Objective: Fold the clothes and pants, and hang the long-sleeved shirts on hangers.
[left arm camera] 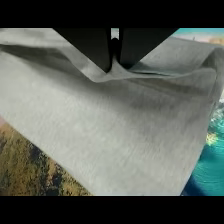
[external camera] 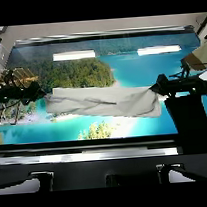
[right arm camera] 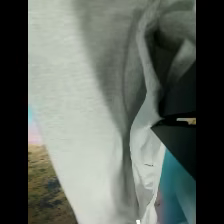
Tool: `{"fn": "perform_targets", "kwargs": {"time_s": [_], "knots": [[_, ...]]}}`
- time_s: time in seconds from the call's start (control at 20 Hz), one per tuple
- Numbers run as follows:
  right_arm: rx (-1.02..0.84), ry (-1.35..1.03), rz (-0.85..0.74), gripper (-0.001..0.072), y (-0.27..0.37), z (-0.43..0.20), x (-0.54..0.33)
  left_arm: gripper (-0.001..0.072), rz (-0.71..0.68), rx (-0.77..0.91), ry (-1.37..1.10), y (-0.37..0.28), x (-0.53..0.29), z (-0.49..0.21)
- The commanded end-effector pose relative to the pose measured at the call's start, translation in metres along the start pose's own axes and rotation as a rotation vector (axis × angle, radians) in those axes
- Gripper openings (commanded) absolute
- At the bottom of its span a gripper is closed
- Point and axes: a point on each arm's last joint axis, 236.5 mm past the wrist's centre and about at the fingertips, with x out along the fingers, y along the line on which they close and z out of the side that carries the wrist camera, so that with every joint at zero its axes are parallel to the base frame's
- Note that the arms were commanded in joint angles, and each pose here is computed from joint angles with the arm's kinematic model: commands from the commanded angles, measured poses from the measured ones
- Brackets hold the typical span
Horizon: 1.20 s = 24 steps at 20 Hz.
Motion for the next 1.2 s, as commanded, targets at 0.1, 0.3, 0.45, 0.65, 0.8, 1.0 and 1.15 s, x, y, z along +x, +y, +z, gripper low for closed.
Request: {"fn": "perform_targets", "kwargs": {"time_s": [0.1, 0.3, 0.45, 0.65, 0.8, 1.0, 1.15], "knots": [[0.019, -0.067, -0.001, 0.0038, -0.004, 0.051, 0.016, 0.0017, -0.018, 0.031, -0.032, -0.013, 0.026, 0.048], [0.053, -0.055, -0.017, 0.0038, -0.021, 0.056, 0.034, 0.0017, -0.005, 0.088, -0.048, -0.01, 0.058, 0.062], [0.051, -0.009, -0.042, 0.0038, -0.031, 0.048, 0.058, 0.0017, 0.015, 0.145, -0.002, 0.0, 0.089, 0.052], [0.061, 0.01, -0.085, 0.0039, -0.05, 0.045, 0.082, 0.0017, 0.021, 0.159, -0.024, 0.0, 0.114, 0.054], [0.063, 0.033, -0.11, 0.0147, -0.06, 0.041, 0.08, 0.016, 0.037, 0.181, -0.038, 0.001, 0.113, 0.057], [0.085, 0.132, -0.09, 0.06, -0.072, 0.03, 0.018, 0.0551, 0.06, 0.263, 0.009, -0.014, 0.077, 0.06], [0.156, 0.121, -0.09, 0.0678, -0.113, 0.035, -0.032, 0.0691, 0.085, 0.35, -0.002, -0.038, 0.034, 0.064]]}}
